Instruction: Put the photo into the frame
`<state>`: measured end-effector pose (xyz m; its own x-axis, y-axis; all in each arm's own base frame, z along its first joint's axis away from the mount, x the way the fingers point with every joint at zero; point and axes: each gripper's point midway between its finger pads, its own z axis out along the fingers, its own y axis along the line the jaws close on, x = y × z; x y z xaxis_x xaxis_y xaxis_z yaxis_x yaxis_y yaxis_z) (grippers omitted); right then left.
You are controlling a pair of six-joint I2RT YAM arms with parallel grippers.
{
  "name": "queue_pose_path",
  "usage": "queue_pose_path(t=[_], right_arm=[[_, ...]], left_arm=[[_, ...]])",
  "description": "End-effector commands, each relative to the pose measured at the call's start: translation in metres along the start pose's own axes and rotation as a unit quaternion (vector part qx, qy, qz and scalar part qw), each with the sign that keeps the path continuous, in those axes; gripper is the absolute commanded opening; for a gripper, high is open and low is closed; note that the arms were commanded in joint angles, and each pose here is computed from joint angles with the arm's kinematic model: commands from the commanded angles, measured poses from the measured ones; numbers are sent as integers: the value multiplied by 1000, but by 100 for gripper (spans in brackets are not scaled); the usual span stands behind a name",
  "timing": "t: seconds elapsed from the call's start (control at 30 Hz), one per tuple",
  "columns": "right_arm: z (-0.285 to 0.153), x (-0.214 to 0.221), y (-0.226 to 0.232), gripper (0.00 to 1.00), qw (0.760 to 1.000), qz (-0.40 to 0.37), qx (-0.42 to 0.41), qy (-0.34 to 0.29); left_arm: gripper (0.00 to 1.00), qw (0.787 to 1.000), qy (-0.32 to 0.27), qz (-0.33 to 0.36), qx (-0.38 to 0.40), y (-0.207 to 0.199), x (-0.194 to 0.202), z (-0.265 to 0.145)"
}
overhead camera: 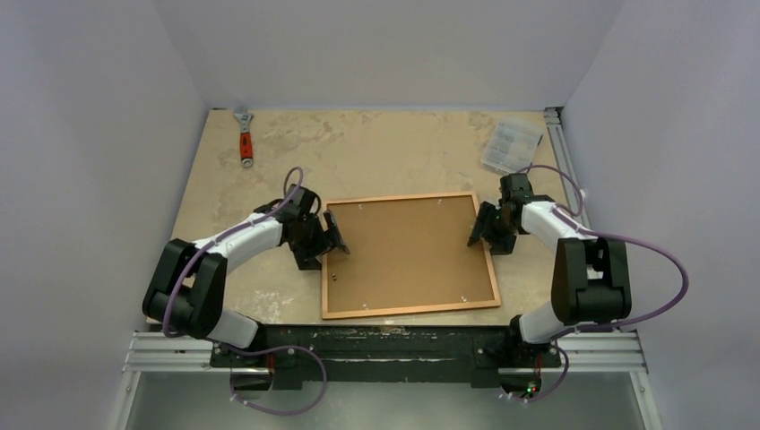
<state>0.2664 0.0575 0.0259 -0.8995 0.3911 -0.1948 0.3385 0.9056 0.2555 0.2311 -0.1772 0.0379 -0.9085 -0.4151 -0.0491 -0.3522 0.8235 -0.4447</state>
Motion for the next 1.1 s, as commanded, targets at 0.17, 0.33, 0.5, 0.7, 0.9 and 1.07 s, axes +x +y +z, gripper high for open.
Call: queue_pose_path(t=[0.17, 0.33, 0.5, 0.7, 0.9, 1.07], right_arm=[[-9, 10, 34, 59, 996, -12, -91, 10], [-4, 22, 28, 59, 996, -12, -87, 21], [-3, 22, 27, 59, 996, -13, -87, 21], [-1, 22, 27, 59, 996, -14, -87, 23], [1, 24, 26, 59, 996, -15, -86, 25], [3, 27, 24, 58, 996, -17, -85, 30]], left_arm=[[83, 994, -53, 52, -75, 14, 3, -12], [73, 987, -46, 69, -135, 34, 21, -4], [71, 981, -44, 74, -172, 54, 32, -7], [79, 982, -50, 60, -173, 66, 42, -17], [78, 976, -61, 58, -198, 79, 50, -25], [68, 978, -71, 60, -187, 73, 45, -19]])
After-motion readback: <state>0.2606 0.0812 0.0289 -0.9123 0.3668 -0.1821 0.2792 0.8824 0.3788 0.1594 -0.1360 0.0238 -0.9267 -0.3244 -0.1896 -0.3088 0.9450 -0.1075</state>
